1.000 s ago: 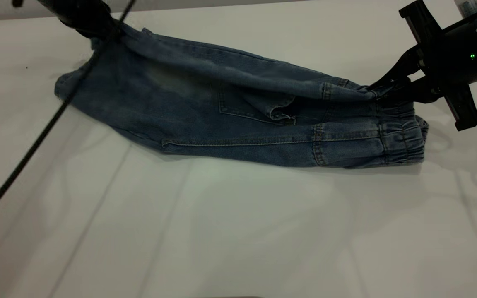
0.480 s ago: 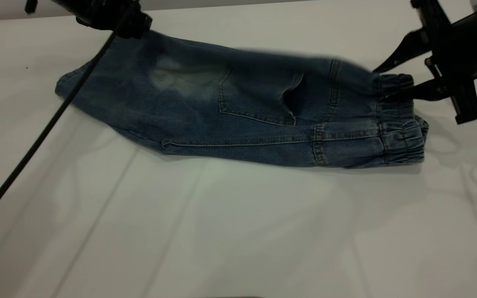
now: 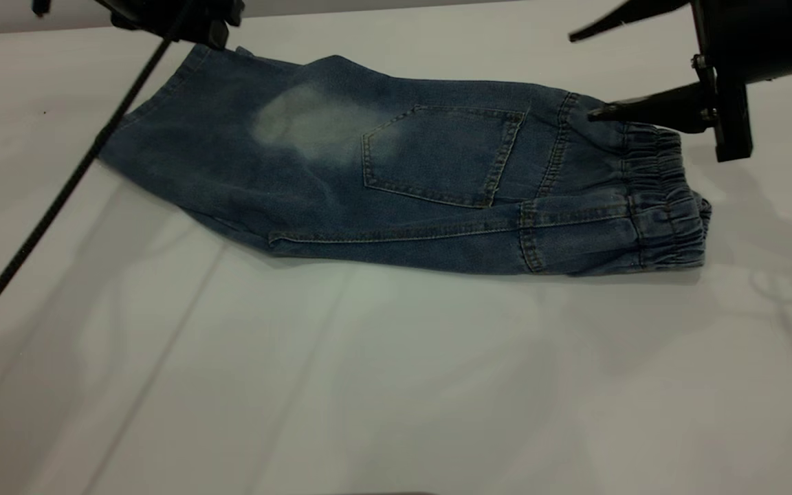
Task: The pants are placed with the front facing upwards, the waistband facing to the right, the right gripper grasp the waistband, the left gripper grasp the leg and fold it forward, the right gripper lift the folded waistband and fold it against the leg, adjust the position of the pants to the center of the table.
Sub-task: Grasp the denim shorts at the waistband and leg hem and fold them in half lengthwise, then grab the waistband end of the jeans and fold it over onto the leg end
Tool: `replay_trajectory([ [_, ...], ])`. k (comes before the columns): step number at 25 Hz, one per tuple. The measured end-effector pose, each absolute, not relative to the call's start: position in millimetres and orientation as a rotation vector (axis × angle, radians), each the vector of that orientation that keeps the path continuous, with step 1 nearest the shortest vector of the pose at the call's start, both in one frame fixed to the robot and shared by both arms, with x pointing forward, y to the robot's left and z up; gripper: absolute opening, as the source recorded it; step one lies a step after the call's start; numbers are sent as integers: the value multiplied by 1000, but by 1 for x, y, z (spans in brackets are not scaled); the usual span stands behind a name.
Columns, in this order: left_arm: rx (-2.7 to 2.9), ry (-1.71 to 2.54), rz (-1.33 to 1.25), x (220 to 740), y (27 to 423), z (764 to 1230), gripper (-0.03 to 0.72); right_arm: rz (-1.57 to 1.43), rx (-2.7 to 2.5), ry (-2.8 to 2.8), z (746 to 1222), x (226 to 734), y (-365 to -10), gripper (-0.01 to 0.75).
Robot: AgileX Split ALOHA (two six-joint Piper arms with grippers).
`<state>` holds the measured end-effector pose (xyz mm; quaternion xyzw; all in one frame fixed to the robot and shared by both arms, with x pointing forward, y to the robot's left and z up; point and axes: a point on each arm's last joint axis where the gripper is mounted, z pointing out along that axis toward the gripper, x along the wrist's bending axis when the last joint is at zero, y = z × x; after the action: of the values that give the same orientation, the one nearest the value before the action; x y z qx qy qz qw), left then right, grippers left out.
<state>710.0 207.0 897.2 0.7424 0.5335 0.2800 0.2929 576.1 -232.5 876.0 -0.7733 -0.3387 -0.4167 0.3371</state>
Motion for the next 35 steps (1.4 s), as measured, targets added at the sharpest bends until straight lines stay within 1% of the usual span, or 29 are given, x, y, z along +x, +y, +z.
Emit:
replay_trajectory([
  [2,1984,1429,744,709,208,903,393,-1050,-1952,-976,876,570,-228,452],
  [5,1989,1434,741,708,208,904,393,-846,-1910,-1171,868,553,-217,501],
  [8,1990,1436,739,708,208,903,394,-608,-1970,-1321,855,538,-208,557],
  [11,1994,1437,736,707,207,903,393,-521,-2113,-1289,847,539,-211,592],
  [18,2013,1425,719,705,198,902,393,-564,-2354,-1124,841,551,-221,588],
  [26,2035,1424,703,702,192,901,393,-561,-2458,-1025,839,555,-225,586],
  [28,2039,1418,700,702,190,901,393,-554,-2502,-994,838,556,-228,577],
  [31,2050,1408,692,700,184,901,393,-565,-2572,-959,836,559,-232,535],
  [34,2062,1385,683,697,175,901,393,-572,-2587,-965,836,560,-234,424],
  [35,2069,1374,678,696,170,901,393,-577,-2588,-983,835,560,-234,363],
])
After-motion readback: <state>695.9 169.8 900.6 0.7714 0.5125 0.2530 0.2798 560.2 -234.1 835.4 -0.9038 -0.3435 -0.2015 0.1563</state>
